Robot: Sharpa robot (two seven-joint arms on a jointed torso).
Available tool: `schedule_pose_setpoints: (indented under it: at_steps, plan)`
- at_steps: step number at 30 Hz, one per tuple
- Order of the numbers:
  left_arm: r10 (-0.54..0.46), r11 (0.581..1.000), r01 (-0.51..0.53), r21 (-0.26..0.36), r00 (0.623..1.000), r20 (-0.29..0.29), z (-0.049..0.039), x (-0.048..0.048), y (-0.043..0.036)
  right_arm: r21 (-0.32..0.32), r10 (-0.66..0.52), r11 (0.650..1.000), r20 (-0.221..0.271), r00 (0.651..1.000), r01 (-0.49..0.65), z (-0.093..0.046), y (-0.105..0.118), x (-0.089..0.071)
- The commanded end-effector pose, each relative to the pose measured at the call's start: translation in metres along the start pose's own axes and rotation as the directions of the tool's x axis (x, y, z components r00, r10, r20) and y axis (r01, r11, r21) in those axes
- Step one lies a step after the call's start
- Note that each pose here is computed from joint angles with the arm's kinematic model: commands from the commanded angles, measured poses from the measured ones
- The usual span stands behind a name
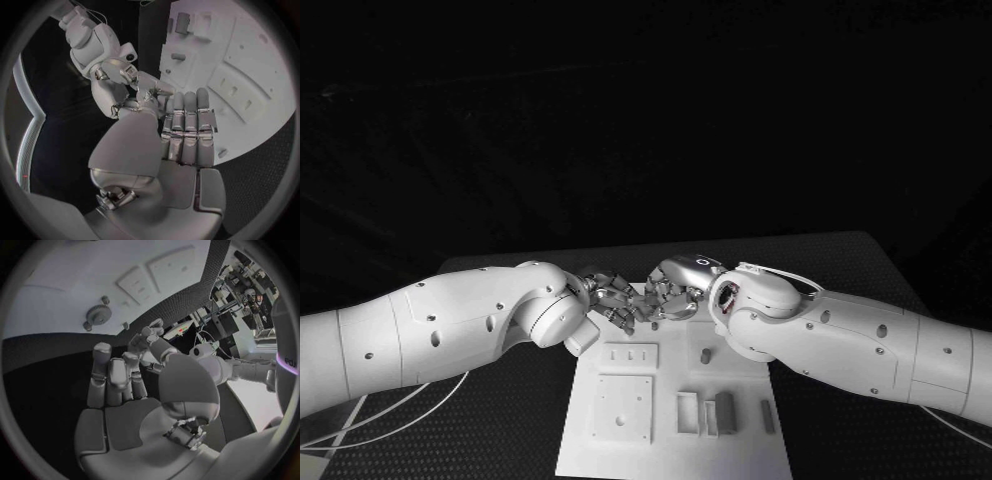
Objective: Assemble the parts on the task board
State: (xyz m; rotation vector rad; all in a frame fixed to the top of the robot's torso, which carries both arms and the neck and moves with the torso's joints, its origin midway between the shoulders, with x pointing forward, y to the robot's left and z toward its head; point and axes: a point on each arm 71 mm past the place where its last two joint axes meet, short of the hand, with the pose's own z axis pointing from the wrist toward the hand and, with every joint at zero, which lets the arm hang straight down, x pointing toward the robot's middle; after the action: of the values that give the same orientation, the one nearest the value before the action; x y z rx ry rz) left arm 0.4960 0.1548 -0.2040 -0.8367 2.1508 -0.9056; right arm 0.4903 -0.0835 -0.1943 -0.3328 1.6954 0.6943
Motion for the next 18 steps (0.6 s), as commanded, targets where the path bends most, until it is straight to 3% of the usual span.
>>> schedule_pose_setpoints:
  at_steps: [1,18]
  plan:
    - [0.005,1.0,-0.005,0.017,1.0,-0.011,0.0003,0.0039,-0.0035,-0.019,0.006,1.0,0.004,1.0,-0.006,0.0006,0.0055,0.0002]
    - [0.014,1.0,-0.014,0.016,1.0,-0.001,0.0004,0.0032,-0.0036,-0.016,0.005,1.0,0.002,1.0,-0.005,0.0005,0.0055,0.0006]
